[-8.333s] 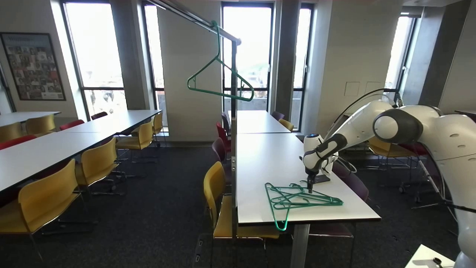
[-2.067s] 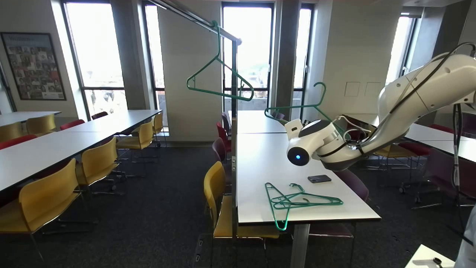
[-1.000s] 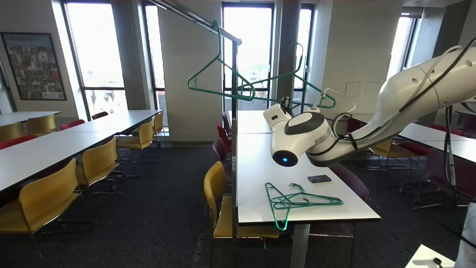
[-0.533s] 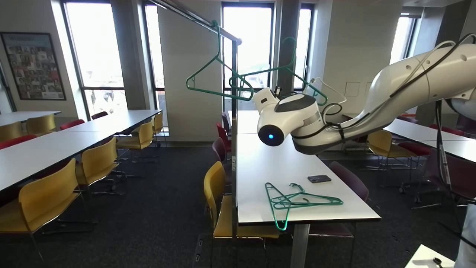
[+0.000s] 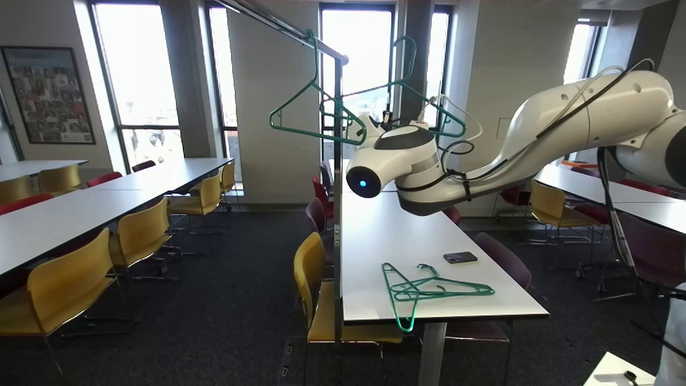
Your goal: Put one green hanger from the table and put it on the railing
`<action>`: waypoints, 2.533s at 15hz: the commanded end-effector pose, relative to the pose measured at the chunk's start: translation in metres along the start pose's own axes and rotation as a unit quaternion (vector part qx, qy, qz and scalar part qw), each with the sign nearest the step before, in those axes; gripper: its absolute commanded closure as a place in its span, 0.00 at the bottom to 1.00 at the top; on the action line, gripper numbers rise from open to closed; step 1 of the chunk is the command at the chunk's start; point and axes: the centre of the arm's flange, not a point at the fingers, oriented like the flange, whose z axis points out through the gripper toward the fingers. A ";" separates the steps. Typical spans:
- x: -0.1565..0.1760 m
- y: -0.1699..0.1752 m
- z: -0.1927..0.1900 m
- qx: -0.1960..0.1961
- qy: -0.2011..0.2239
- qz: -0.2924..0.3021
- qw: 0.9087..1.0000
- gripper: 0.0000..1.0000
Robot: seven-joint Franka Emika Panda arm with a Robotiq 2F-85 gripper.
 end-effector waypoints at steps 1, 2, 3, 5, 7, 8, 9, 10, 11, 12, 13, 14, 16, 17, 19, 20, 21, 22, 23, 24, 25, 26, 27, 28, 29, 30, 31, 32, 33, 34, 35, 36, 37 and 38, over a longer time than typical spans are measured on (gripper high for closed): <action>0.036 0.017 -0.004 -0.032 -0.001 -0.033 0.999 0.98; 0.042 0.019 -0.005 -0.034 0.008 -0.049 0.998 0.98; 0.047 0.021 -0.004 -0.041 0.018 -0.074 0.996 0.98; 0.054 0.027 0.000 -0.056 0.030 -0.120 0.991 0.98; 0.060 0.038 0.009 -0.069 0.035 -0.155 0.985 0.98; 0.061 0.044 0.013 -0.076 0.037 -0.169 0.982 0.98; 0.063 0.051 0.017 -0.082 0.041 -0.182 0.979 0.98; 0.064 0.057 0.020 -0.088 0.045 -0.193 0.976 0.98; 0.065 0.061 0.022 -0.092 0.052 -0.205 0.973 0.98; 0.063 0.063 0.022 -0.094 0.058 -0.212 0.971 0.98; 0.063 0.062 0.022 -0.094 0.065 -0.220 0.969 0.98; 0.063 0.058 0.022 -0.093 0.071 -0.227 0.967 0.98; 0.063 0.044 0.020 -0.090 0.082 -0.242 0.963 0.98; 0.063 0.035 0.019 -0.088 0.087 -0.249 0.961 0.98; 0.062 0.016 0.018 -0.082 0.094 -0.258 0.958 0.98; 0.063 0.008 0.018 -0.079 0.096 -0.262 0.957 0.98; 0.062 0.000 0.018 -0.077 0.096 -0.266 0.956 0.98; 0.062 -0.007 0.019 -0.075 0.097 -0.270 0.955 0.98; 0.062 -0.012 0.019 -0.074 0.097 -0.271 0.955 0.98; 0.062 -0.016 0.019 -0.074 0.094 -0.268 0.956 0.98; 0.062 -0.019 0.018 -0.075 0.091 -0.261 0.958 0.98; 0.061 -0.021 0.018 -0.075 0.089 -0.249 0.961 0.98; 0.061 -0.024 0.015 -0.073 0.082 -0.224 0.968 0.98; 0.059 -0.026 0.013 -0.069 0.077 -0.196 0.975 0.65; 0.056 -0.029 0.009 -0.063 0.074 -0.160 0.982 0.64; 0.054 -0.031 0.005 -0.064 0.072 -0.130 0.987 0.58; 0.050 -0.032 0.000 -0.066 0.069 -0.102 0.990 0.50; 0.047 -0.031 -0.005 -0.071 0.066 -0.073 0.993 0.40; 0.043 -0.029 -0.011 -0.077 0.065 -0.045 0.994 0.33; 0.039 -0.027 -0.018 -0.084 0.066 -0.018 0.994 0.25; 0.037 -0.024 -0.025 -0.092 0.070 0.008 0.993 0.18; 0.035 -0.022 -0.032 -0.098 0.075 0.034 0.992 0.12; 0.034 -0.021 -0.038 -0.106 0.082 0.060 0.989 0.03; 0.033 -0.018 -0.044 -0.114 0.087 0.085 0.986 0.00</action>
